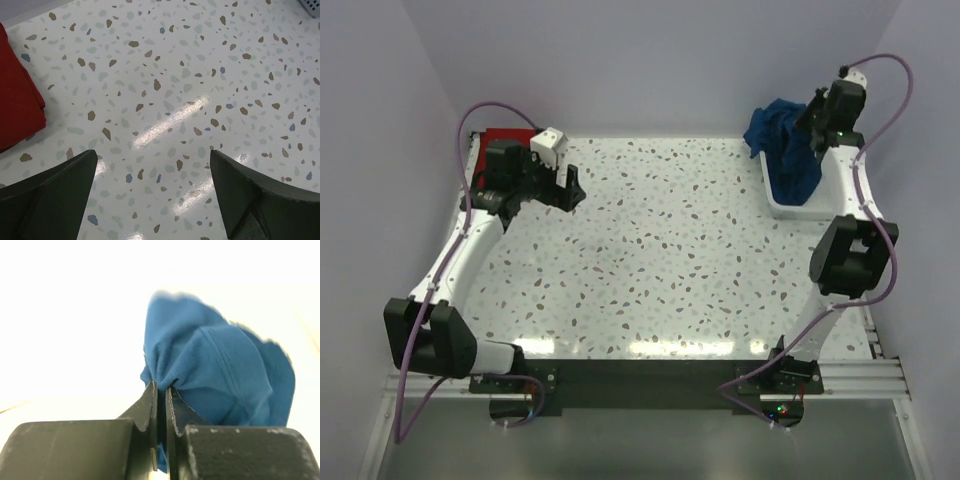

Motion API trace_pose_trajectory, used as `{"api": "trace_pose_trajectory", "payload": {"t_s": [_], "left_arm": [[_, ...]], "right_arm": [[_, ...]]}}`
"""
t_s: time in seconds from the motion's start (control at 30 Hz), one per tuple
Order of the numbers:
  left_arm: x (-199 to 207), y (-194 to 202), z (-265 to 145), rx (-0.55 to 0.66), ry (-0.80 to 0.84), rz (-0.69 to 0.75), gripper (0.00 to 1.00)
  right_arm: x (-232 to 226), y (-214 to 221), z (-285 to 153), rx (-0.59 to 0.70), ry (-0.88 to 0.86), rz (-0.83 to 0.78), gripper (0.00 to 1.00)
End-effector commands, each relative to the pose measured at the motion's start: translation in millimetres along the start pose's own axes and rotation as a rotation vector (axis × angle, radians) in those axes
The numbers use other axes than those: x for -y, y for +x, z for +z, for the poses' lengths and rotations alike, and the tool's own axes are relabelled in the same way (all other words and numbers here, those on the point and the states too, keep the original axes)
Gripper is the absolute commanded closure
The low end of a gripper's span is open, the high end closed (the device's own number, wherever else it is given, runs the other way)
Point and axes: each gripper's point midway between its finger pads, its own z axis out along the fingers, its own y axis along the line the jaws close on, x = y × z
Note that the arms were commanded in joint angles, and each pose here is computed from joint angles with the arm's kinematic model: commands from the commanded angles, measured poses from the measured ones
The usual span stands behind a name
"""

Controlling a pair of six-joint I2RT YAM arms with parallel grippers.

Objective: Fold and stack the t-shirts
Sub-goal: Grab the tshirt from the pile

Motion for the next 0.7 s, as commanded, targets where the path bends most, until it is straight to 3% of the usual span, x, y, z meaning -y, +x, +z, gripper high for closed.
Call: {"api": "trace_pose_trajectory", "payload": {"t_s": [0.0, 0.3, 0.5, 0.67], "left_arm": [[3, -15, -13, 0.037, -0.017, -0.010, 0.00], [12, -27, -33, 0.074, -0.010, -0.022, 0.00], [6, -33, -45, 0.105, -0.002, -0.078, 0.00], [1, -39, -56, 0.133, 0.049, -0.113, 0.00]], "right_arm": [[-71, -90, -70, 0.205, -0.277, -0.112, 1.00], [-179, -154, -214, 0.314, -0.759, -0.177, 1.00], [-236, -169, -306, 0.408, -0.992, -0.229, 1.00], [-266, -162, -355, 0.417, -1.110, -0.238, 1.00]]}}
